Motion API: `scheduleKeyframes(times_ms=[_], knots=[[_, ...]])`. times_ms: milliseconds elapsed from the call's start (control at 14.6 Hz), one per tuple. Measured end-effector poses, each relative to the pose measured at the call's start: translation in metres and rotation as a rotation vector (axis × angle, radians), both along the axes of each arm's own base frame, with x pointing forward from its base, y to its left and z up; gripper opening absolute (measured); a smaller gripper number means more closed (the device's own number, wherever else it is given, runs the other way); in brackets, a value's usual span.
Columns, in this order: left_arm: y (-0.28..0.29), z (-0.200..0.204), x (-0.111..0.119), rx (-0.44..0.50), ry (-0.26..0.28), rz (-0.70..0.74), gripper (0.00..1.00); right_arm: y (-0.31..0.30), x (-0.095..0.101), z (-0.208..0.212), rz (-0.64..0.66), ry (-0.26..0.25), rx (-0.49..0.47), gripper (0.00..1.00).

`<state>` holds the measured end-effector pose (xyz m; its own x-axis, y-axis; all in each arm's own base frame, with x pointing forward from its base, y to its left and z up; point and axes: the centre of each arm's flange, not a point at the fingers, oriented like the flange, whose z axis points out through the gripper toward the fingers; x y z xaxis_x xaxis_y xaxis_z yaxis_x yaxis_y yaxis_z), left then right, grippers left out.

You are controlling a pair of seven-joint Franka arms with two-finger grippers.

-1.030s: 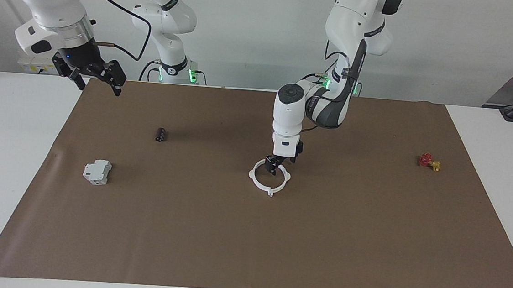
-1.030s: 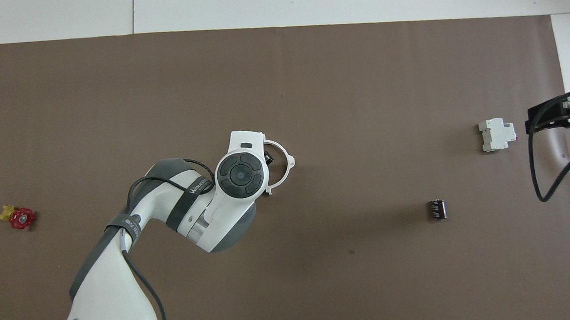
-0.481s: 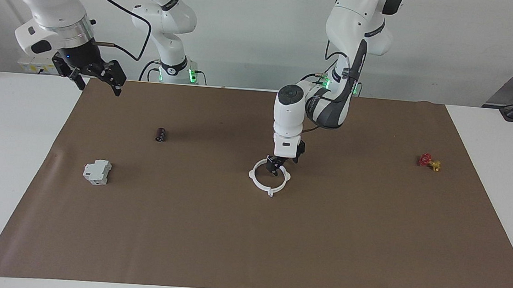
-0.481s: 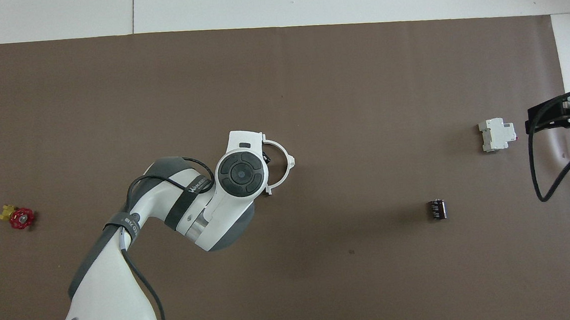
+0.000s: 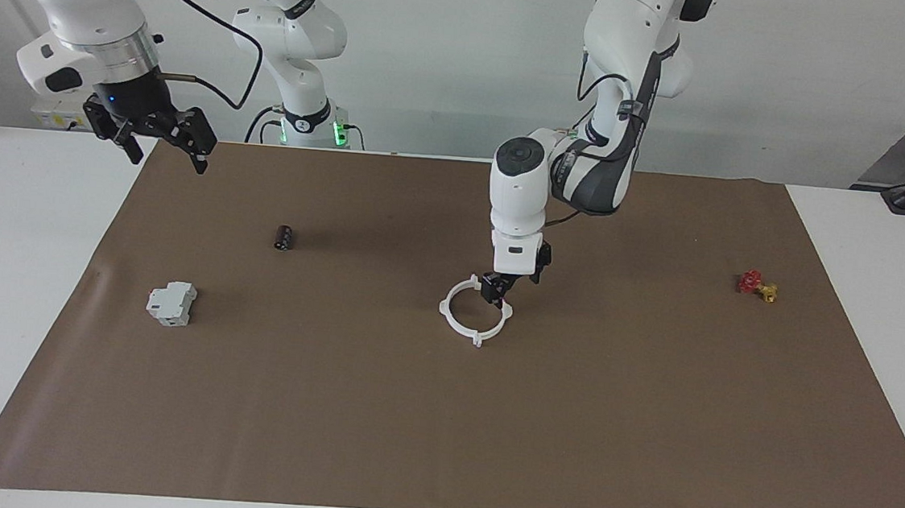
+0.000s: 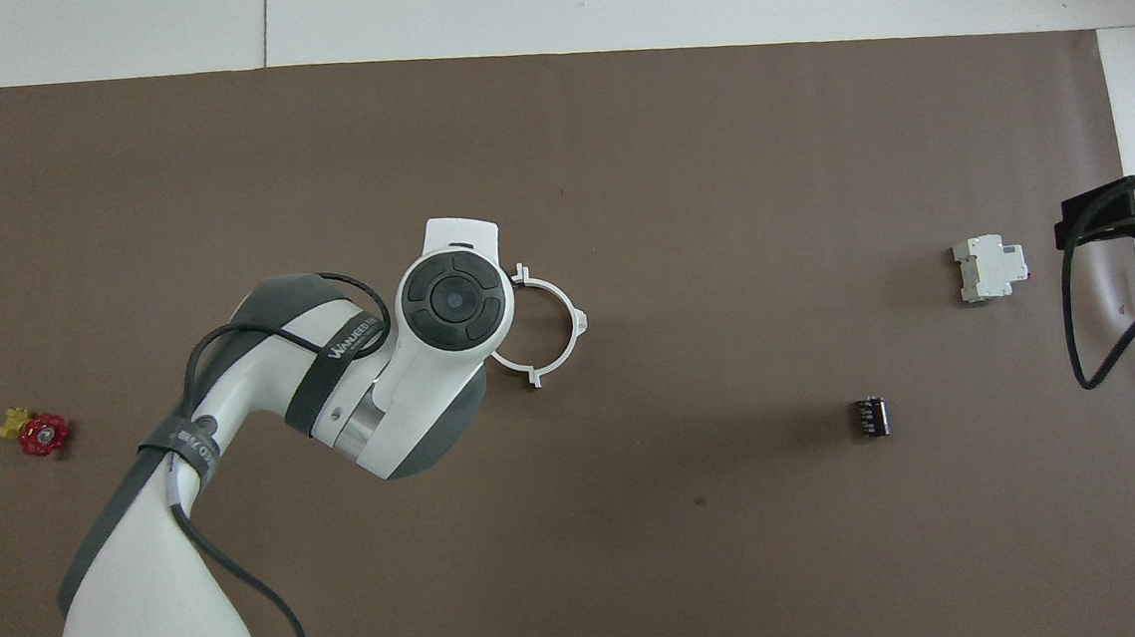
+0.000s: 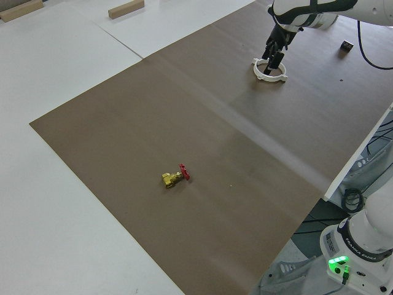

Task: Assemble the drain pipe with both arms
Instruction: 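Open the left gripper and withdraw it from the joined ring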

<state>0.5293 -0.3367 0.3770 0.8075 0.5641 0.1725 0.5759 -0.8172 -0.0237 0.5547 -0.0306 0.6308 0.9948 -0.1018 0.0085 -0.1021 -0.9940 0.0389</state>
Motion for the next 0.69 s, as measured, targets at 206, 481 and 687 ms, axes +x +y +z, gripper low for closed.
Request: scheduleKeyframes(times_ms=[206,481,687], knots=[[0.04,0.061,0.002,0.036,0.026,-0.045,1.0,-0.014,-0.001,-0.002,0.016,0.006,0.0,1.0],[0.133,0.155,0.006,0.037,0.116,-0.197,1.0,-0.007,-0.004,-0.006,0.037,0.042,0.003,1.0],[0.26,0.226,0.005,-0.007,0.146,-0.308,1.0,-0.004,-0.005,-0.006,0.043,0.054,0.004,1.0]])
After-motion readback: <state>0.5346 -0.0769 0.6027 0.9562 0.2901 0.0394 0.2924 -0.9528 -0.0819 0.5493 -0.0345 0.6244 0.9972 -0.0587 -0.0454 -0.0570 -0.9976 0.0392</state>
